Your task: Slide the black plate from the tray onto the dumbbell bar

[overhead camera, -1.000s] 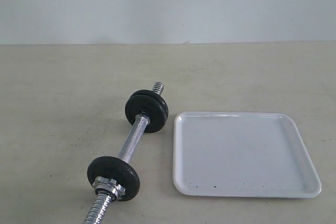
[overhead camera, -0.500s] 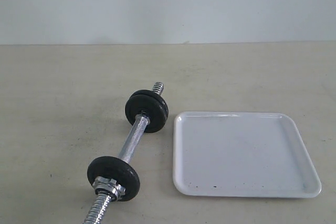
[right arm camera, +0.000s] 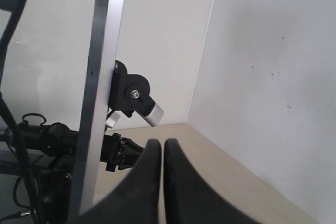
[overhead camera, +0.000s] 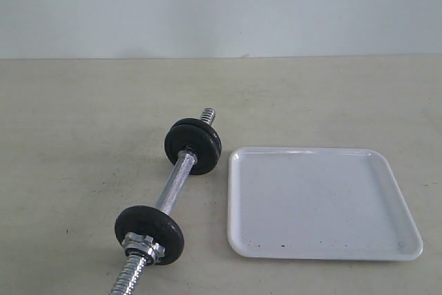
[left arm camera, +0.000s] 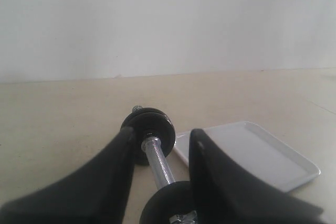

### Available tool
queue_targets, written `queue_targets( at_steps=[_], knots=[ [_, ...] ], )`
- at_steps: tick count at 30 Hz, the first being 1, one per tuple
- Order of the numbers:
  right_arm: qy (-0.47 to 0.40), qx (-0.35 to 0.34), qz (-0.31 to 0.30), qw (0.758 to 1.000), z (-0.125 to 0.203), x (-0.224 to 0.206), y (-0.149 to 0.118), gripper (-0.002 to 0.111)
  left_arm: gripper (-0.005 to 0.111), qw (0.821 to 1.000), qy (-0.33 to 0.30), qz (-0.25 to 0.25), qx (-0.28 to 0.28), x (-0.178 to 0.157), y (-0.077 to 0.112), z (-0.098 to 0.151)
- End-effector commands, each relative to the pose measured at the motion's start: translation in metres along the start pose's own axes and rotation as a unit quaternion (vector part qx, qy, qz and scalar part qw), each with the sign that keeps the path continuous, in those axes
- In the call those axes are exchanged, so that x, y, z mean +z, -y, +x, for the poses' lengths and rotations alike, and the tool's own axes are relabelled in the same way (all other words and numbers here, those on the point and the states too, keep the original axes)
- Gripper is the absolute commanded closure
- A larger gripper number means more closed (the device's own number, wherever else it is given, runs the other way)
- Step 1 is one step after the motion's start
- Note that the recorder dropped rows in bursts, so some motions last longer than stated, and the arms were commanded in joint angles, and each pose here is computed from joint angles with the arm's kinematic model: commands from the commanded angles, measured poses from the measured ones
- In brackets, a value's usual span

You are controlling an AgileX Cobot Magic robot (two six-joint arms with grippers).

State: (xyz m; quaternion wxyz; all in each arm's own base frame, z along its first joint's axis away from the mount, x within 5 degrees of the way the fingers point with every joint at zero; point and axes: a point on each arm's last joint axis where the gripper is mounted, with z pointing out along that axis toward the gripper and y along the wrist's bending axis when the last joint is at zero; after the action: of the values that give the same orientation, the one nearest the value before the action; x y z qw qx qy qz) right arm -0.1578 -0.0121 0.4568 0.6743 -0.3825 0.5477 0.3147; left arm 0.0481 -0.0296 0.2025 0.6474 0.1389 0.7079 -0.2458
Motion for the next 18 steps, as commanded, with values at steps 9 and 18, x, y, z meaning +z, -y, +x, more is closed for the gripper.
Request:
queue_targets(
  at_steps=[9, 18],
  knots=[
    [-0.003, 0.002, 0.015, 1.0, 0.0008, 0.0008, 0.0028, 0.108, 0.074, 1.0, 0.004, 0.003, -0.005, 0.0, 0.0002, 0.0003],
    [0.004, 0.01, -0.002, 1.0, -0.0001, 0.0001, -0.0006, 0.108, 0.074, 1.0, 0.003, 0.0, -0.005, 0.0, -0.0002, 0.0004]
  ],
)
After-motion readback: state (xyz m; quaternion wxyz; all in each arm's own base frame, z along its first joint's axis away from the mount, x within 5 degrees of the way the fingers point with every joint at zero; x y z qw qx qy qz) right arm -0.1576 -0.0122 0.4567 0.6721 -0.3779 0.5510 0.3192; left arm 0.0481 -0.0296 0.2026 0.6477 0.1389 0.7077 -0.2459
